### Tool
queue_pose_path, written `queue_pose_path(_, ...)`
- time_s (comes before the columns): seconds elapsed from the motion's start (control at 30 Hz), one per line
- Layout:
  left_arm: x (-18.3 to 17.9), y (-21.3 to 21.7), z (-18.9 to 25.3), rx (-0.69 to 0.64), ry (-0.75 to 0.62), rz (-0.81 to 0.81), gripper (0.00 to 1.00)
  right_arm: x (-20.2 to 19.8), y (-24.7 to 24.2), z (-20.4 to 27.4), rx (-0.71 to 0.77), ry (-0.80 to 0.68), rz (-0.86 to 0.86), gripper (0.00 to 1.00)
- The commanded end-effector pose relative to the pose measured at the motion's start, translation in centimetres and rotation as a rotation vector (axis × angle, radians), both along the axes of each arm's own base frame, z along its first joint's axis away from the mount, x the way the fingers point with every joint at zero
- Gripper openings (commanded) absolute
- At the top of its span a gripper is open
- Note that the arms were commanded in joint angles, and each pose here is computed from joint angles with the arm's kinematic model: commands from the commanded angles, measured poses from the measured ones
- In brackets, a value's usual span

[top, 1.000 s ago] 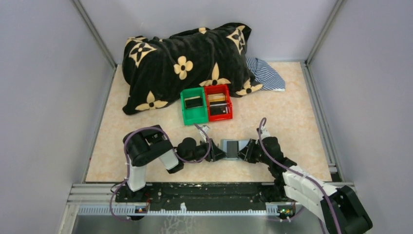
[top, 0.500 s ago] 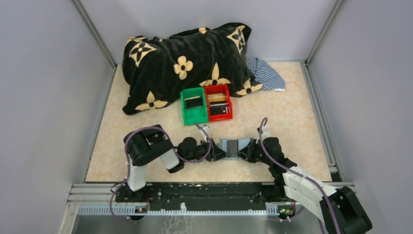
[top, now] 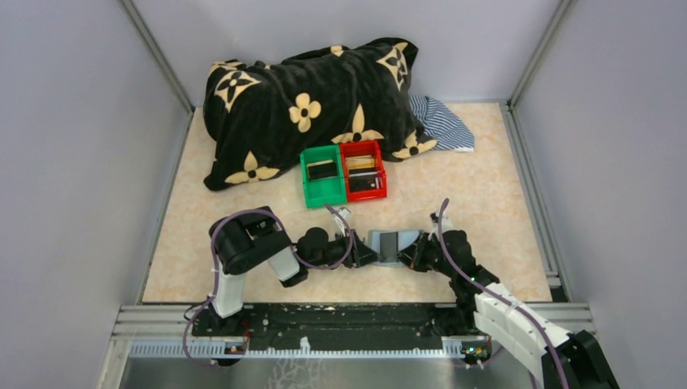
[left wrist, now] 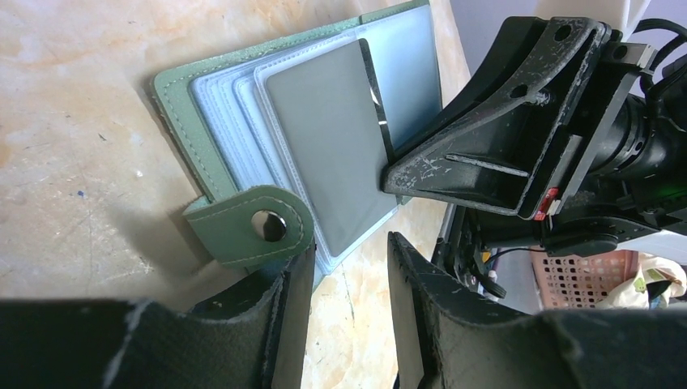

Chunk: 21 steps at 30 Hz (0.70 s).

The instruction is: Take the credit cards out of the card holder

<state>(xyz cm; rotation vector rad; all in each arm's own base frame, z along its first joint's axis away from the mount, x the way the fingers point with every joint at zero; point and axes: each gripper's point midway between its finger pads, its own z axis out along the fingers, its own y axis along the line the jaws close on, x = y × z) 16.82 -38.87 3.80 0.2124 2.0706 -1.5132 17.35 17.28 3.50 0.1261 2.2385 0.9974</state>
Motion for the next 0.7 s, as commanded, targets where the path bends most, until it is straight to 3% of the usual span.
queue_pose_path(0.0, 0.2, 0.2, -1.5, 0.033, 0.036, 0.006, 0.45, 0.6, 0.3, 1.9, 0.008, -0.050, 0.014, 0.00)
queue_pose_path(0.1, 0.3, 0.3, -1.1, 0.015, 0.035, 0.014, 0.44, 0.7, 0.2, 2.3, -0.003, -0.066, 0.019, 0.00)
queue_pose_path(0.47, 0.7, -0.7, 6.7, -0.201, -0.150, -0.027, 0.45, 0.2, 0.4, 1.2, -0.007, -0.041, 0.047, 0.00)
queue_pose_path(0.67, 0.6, -1.7, 4.4, -0.180, -0.089, -0.057, 0.45, 0.2, 0.6, 1.5, 0.005, -0.045, 0.054, 0.00)
